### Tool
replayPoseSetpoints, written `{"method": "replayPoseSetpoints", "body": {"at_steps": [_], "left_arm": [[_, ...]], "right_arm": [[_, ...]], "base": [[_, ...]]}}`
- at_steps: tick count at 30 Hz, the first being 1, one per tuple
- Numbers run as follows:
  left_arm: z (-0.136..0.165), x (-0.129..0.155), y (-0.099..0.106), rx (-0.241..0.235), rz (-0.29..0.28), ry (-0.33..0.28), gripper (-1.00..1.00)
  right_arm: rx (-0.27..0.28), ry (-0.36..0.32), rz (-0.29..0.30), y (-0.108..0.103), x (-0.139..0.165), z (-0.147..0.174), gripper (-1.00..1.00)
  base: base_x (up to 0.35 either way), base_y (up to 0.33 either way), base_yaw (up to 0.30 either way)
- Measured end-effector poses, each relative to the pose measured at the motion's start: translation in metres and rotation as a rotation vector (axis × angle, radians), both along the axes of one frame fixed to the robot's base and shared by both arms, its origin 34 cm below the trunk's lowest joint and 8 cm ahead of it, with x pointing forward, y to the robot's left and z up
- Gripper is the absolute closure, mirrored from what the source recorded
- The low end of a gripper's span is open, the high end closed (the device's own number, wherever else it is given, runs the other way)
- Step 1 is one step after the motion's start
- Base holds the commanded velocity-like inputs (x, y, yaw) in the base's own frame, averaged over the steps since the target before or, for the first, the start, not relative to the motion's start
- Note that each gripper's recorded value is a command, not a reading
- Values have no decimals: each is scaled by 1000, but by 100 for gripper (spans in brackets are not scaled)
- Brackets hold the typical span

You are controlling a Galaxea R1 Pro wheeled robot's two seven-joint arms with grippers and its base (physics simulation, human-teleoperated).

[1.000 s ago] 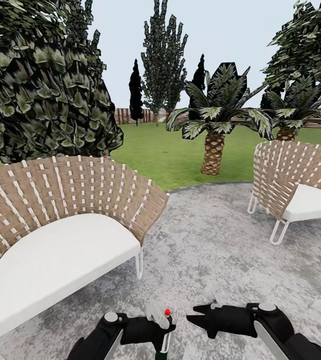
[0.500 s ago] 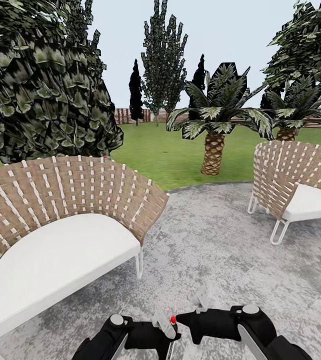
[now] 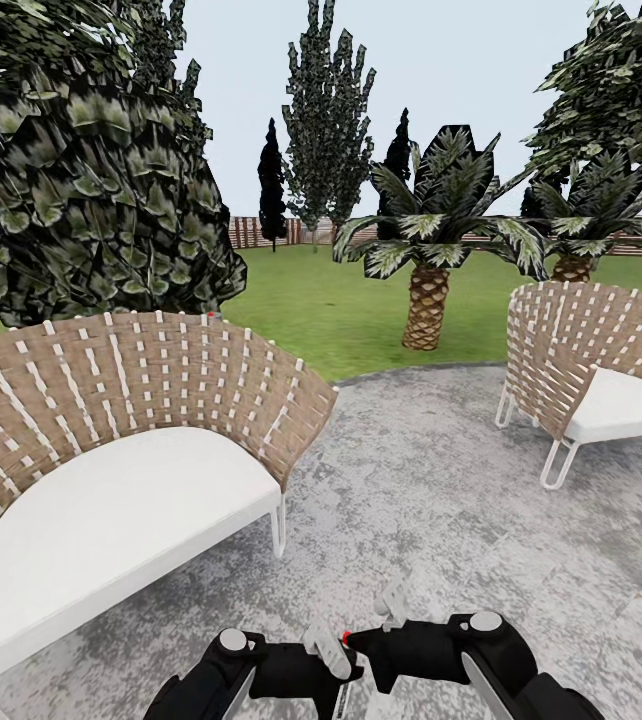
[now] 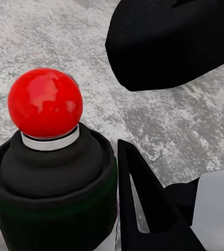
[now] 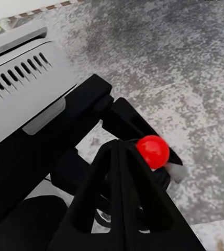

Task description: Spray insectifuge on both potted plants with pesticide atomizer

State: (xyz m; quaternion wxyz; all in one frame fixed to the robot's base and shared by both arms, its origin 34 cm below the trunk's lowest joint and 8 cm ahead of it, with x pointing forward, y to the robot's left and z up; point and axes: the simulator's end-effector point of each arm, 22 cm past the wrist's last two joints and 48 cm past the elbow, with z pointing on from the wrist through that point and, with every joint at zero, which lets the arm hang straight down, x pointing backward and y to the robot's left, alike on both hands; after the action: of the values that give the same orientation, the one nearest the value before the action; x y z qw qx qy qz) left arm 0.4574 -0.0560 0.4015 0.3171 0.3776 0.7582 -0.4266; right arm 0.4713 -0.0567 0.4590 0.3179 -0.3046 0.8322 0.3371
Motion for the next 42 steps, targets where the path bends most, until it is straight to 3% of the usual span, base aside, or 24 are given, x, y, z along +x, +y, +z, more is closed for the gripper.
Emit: {"method": "replayPoseSetpoints", "body": {"at_steps": [12,20,24,27,30,31,36,37,38,39,40,41,42], "left_arm": [[8,-5,-3,-31,-36,-13,100],[9,-10,-3,-43,-69,-38,100],[13,-8,-5,-59,-58,-36,100],[9,-3,-1,-46,-32,-35,100],[-13,17,12,35,88,-39,100],[-20,21,16,59,118,-34,100],[-31,21,14,107,161,21,100],[-33,25,14,124,187,19,100],[-39,40,20,172,267,1,100],[-40,46,22,186,301,-1,100],[-42,50,24,205,332,2,100],[-51,45,27,252,347,55,100],[-53,44,28,266,350,72,100]], "right_arm": [[1,1,-10,-3,2,0,100],[9,38,-19,-5,-1,-8,100],[-2,4,-20,-7,4,-2,100],[23,-35,-81,-24,25,15,100],[25,-75,-172,-67,50,29,100],[13,-87,-211,-89,59,31,-100],[-64,-165,-491,-240,98,59,-100],[-94,-182,-539,-271,101,65,-100],[-184,-201,-625,-327,100,71,-100],[-213,-205,-693,-360,97,77,-100],[-218,-193,-733,-380,91,80,-100],[-192,-182,-705,-391,78,88,-100],[-210,-184,-709,-402,74,90,-100]], "base": [[0,0,0],[0,0,0],[0,0,0],[0,0,0],[0,0,0],[0,0,0],[0,0,0],[0,0,-166],[0,0,-229],[0,0,-268],[0,0,-291],[0,0,-293],[0,0,-296]]}}
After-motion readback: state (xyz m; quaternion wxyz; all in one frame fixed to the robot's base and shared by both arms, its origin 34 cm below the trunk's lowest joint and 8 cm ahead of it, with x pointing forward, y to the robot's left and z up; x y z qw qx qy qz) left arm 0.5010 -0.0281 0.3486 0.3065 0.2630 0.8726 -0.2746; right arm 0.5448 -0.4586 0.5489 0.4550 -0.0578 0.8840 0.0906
